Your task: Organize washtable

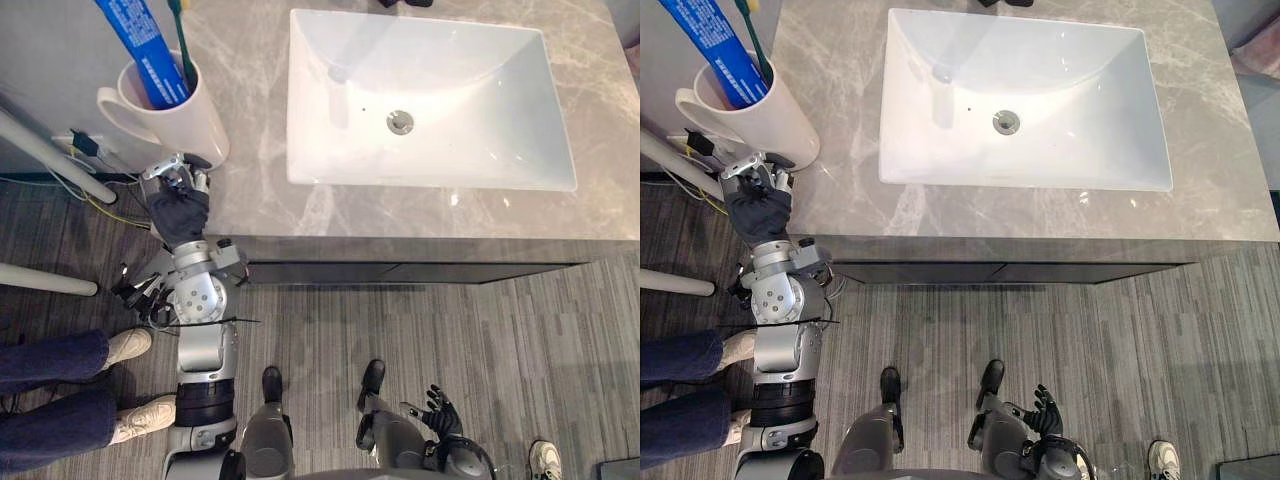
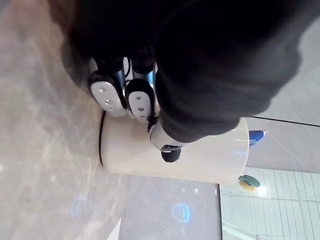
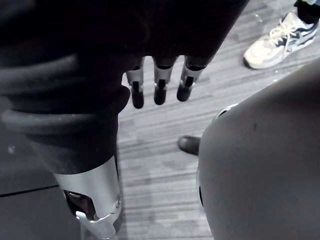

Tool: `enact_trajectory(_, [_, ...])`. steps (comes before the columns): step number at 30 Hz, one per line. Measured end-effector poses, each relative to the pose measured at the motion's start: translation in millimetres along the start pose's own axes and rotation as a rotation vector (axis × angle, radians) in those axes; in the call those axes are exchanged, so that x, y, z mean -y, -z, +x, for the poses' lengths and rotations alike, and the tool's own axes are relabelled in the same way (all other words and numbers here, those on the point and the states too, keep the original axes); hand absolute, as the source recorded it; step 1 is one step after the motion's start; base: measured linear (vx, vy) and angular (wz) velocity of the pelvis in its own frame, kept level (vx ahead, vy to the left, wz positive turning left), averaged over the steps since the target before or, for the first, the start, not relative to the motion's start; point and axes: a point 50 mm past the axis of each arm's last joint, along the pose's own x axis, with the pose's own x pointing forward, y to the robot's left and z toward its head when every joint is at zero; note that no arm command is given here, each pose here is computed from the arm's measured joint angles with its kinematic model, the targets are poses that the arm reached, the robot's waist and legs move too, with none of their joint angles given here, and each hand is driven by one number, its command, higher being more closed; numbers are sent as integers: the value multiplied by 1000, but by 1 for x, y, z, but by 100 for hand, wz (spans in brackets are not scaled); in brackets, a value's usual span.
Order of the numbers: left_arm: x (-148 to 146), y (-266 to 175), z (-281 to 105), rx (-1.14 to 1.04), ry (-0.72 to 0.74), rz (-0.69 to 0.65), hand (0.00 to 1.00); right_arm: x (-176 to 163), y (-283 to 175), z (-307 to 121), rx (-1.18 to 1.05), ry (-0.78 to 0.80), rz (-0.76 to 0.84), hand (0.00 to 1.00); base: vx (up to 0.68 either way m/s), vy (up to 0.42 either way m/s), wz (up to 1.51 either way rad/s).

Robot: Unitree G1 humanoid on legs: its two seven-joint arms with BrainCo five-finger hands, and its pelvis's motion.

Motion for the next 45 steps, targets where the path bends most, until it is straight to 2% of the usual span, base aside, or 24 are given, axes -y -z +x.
enact_trajectory(8, [12,-6,27,40,27,15,100,-2,-6,1,25,-12,-7,0,-13,-8,-4])
enact_trajectory(30, [22,-14,65,71,59,112,100,-9,-15,2,62,-48,-16,0,-38,-6,-1])
enact_trajectory(45, [47,-27,105,63,73,164,100,-12,-16,-2,79,-67,-10,0,-42,2,5])
